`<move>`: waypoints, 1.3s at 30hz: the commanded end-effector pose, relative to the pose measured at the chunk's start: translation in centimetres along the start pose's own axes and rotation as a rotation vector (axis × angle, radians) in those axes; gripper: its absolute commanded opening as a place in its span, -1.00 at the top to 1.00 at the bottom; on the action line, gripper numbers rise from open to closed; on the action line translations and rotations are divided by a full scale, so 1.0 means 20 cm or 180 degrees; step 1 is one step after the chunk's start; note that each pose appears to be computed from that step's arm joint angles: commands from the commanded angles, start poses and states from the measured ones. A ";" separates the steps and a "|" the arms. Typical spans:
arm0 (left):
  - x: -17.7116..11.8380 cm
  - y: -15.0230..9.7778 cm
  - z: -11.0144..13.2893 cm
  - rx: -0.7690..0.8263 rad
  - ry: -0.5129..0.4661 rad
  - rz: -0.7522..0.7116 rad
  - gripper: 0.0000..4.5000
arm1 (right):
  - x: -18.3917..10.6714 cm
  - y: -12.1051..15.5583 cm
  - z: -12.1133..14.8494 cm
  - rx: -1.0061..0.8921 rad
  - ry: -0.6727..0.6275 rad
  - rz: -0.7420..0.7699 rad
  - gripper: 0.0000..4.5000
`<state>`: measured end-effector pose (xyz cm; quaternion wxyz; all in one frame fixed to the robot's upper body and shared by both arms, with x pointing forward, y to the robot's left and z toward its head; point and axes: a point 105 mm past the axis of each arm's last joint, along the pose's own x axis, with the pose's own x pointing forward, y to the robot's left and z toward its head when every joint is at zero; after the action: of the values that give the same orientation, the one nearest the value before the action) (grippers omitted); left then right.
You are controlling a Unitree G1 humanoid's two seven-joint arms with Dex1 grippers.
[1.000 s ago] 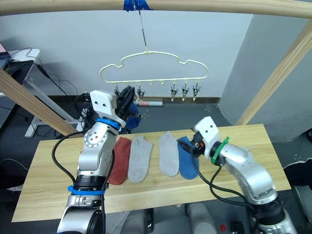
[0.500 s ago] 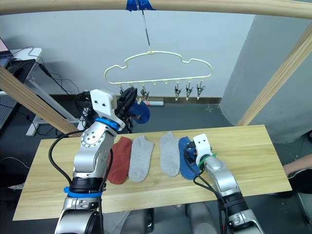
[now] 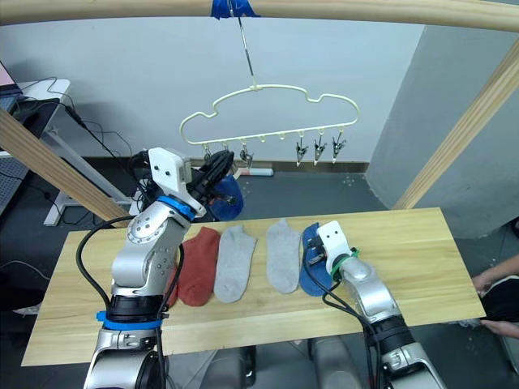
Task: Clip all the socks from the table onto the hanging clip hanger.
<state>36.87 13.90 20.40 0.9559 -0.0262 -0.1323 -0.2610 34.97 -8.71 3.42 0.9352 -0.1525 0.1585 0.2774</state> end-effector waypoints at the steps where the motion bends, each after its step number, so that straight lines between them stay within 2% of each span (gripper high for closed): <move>1: -0.01 -0.01 0.11 -0.0093 -0.0118 -0.0194 1.00 | -0.05 0.11 0.35 -0.0838 -0.0644 0.0519 0.99; 10: -0.02 -0.02 0.15 -0.0381 0.0025 -0.0363 1.00 | -0.06 0.31 0.67 -0.1766 -0.0993 0.1248 0.99; 17: -0.02 -0.04 0.14 -0.0407 0.0059 -0.0385 1.00 | 0.00 0.33 0.80 -0.1852 -0.1221 0.1160 0.99; 27: -0.03 -0.03 0.13 -0.0451 0.0088 -0.0337 1.00 | 0.03 0.26 0.84 -0.1828 -0.1320 0.0891 0.99; 39: -0.03 -0.03 0.12 -0.0449 0.0112 -0.0352 1.00 | 0.01 0.27 0.90 -0.1678 -0.1510 0.0848 0.99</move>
<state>36.10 14.27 21.16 0.9430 -0.0901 -0.0725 -0.3122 36.12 2.19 16.35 0.8294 -0.3054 -0.0802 0.4609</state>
